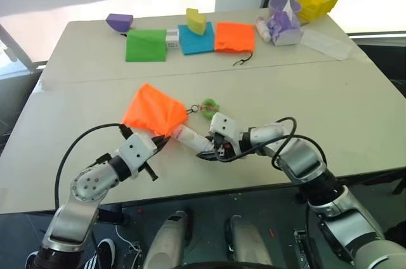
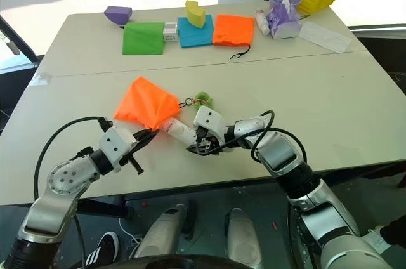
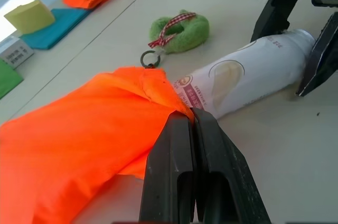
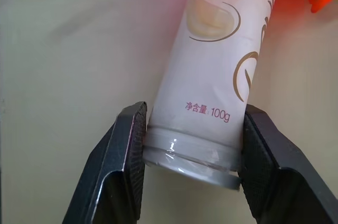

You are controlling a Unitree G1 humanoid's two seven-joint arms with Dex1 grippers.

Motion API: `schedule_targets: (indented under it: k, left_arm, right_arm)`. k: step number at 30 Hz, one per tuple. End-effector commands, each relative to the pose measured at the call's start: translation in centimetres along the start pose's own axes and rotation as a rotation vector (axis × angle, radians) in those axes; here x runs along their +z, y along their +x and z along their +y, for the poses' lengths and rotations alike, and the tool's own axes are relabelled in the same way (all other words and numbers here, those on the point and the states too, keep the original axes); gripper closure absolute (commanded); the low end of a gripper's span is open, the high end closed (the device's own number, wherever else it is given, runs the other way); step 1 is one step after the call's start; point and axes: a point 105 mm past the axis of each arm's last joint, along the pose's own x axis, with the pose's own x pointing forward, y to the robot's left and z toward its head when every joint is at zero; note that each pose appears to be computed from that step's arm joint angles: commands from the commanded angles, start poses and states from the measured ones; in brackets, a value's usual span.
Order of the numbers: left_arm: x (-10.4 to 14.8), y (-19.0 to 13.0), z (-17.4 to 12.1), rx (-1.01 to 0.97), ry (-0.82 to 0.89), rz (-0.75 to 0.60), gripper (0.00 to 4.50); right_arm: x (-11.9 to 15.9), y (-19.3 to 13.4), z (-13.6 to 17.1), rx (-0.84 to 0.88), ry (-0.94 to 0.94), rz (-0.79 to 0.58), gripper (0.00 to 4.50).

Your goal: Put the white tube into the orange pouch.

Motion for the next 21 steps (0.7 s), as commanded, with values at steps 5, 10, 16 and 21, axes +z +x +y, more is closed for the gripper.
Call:
schedule_targets:
  k: [5,10,16,21]
  left_arm:
    - [0.1,-0.9,-0.1,-0.028,0.032,-0.012,4.5]
    - [0.1,-1.2,0.0,-0.037,0.056,-0.012,4.5]
    - [0.0,-1.3,-0.4,-0.047,0.054,-0.006,4.5]
    - [0.2,-1.4,0.0,-0.023,0.035,-0.015,4.5]
  right_arm:
    - [2.2,1.7,-0.4,-0.001,-0.057,-0.028,2.7]
    - [2.6,3.2,-1.0,-0.04,-0.029,-0.026,2.7]
    - [3.0,3.3,-1.9,-0.093,-0.021,-0.032,2.7]
    - [3.0,0.7,-4.6,-0.214,-0.022,-0.06,2.7]
